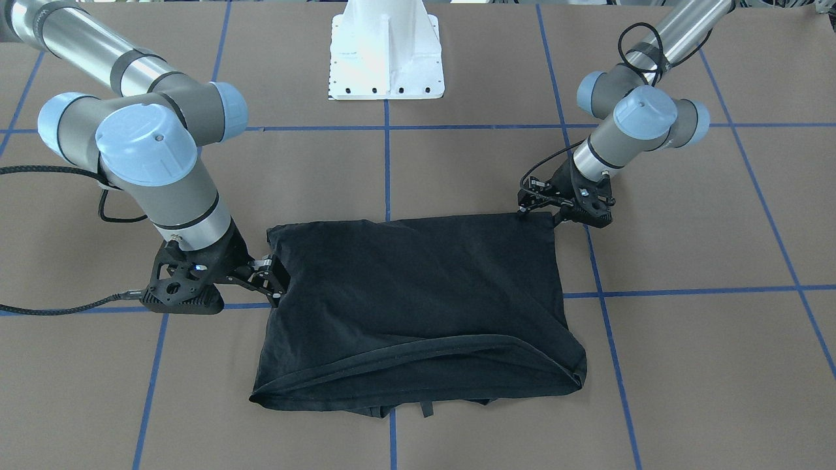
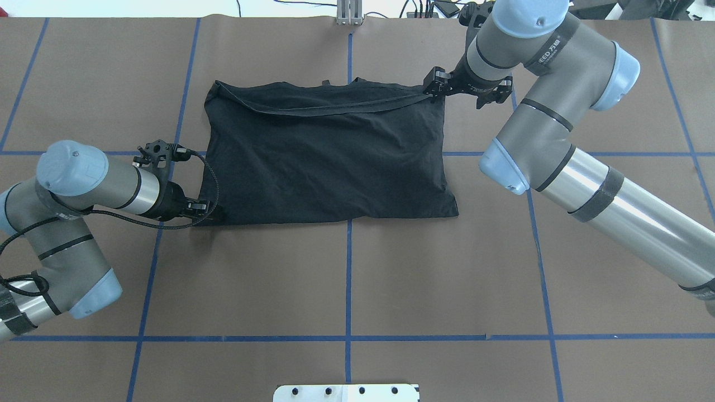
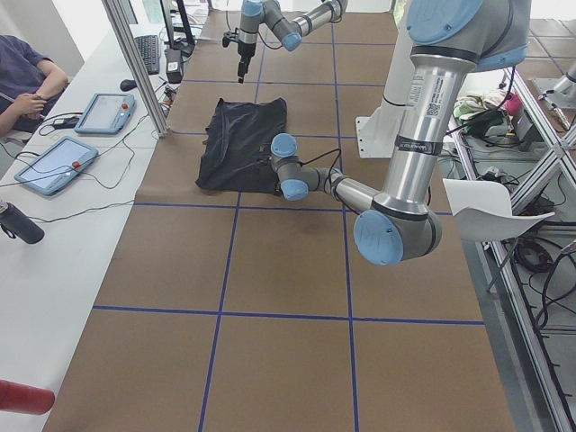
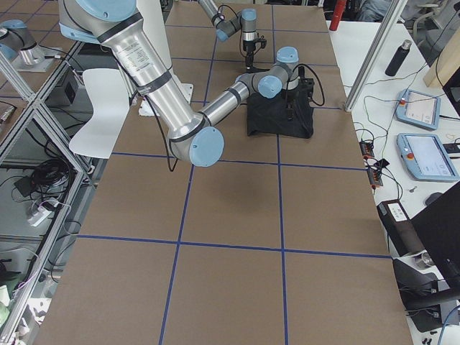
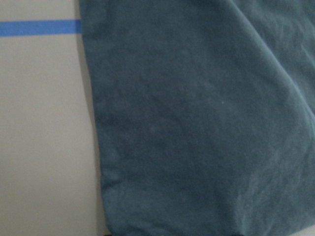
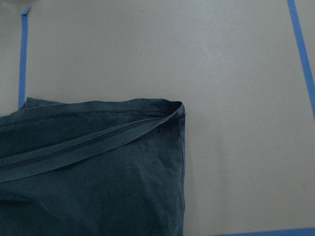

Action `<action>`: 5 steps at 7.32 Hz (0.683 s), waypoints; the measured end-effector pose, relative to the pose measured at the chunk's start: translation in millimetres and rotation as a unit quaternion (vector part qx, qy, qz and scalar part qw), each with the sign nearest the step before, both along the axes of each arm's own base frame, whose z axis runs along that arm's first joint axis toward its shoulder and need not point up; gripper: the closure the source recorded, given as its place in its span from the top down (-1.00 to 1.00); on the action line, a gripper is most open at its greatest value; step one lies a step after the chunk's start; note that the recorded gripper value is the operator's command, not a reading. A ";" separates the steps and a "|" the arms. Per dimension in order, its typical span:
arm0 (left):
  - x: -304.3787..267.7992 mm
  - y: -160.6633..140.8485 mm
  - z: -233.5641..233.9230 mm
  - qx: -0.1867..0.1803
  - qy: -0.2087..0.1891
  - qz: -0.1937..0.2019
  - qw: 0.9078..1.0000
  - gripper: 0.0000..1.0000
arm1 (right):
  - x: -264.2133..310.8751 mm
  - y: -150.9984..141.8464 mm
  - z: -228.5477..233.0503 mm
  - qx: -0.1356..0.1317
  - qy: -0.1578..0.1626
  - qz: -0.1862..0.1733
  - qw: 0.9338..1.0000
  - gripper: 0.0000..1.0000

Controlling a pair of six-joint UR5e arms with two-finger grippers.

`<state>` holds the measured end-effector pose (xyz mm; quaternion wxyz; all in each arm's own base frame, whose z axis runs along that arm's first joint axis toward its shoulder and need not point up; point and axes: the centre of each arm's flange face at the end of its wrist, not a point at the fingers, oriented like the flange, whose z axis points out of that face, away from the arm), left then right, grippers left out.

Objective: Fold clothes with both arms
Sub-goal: 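Move the left gripper to the folded bundle's near corner while the right holds position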

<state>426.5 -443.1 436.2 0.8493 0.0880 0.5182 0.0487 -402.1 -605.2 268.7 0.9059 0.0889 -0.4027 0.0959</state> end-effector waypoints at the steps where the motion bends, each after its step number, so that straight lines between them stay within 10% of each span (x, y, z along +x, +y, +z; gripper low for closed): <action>1: -3.9 5.6 2.8 -0.002 -0.001 0.001 1.000 -0.47 | -0.1 0.3 -0.1 0.000 0.000 0.000 1.000 1.00; 5: -11.3 16.1 1.6 -0.002 0.001 0.005 1.000 -1.00 | -1.4 1.5 -0.1 0.000 0.000 -0.001 1.000 1.00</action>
